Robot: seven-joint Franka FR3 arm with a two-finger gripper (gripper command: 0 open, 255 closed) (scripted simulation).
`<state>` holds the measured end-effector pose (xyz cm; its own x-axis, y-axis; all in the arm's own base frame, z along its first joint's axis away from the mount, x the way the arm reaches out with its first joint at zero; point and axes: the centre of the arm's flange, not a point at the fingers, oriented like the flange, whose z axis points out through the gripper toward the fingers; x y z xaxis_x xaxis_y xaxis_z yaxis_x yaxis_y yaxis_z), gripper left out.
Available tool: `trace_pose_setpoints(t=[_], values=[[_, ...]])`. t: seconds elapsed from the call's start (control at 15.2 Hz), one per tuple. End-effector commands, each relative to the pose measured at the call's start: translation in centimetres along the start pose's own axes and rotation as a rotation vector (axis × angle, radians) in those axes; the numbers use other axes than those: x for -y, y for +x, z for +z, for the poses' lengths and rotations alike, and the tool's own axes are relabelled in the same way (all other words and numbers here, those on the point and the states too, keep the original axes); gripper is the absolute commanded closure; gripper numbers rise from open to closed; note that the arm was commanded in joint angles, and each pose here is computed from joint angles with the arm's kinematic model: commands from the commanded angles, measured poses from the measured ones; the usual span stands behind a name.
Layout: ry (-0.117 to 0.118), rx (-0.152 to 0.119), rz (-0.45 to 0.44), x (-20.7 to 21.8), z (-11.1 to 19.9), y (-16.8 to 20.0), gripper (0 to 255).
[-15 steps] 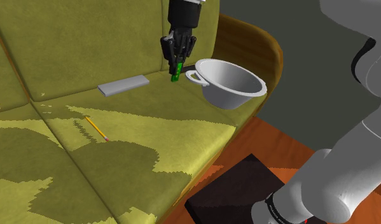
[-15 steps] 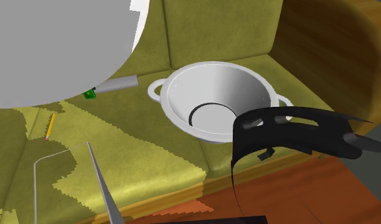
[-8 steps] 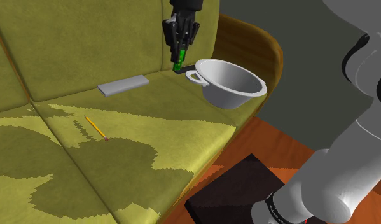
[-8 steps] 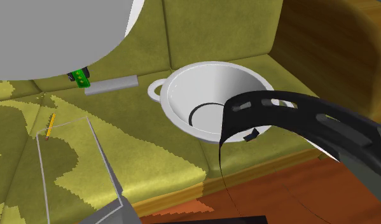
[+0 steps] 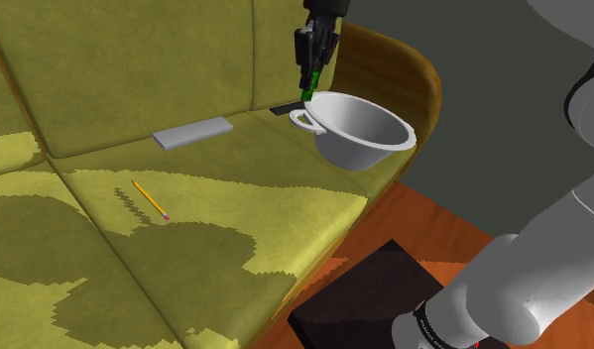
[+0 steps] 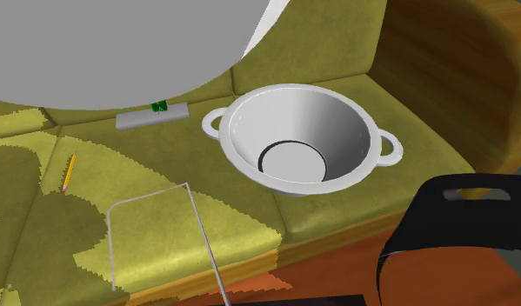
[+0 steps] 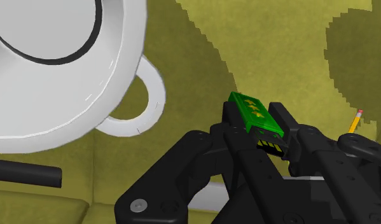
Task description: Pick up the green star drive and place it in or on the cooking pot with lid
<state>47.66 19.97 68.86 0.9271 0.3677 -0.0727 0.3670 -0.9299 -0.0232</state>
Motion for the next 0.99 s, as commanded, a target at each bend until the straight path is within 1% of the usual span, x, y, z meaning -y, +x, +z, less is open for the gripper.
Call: trace_pose_setpoints(t=[0.0,0.92], values=[[0.0,0.0,-0.002,-2.6,-0.1,-0.8,255],[0.0,0.0,-0.002,-20.3,-0.5,-6.1,255]])
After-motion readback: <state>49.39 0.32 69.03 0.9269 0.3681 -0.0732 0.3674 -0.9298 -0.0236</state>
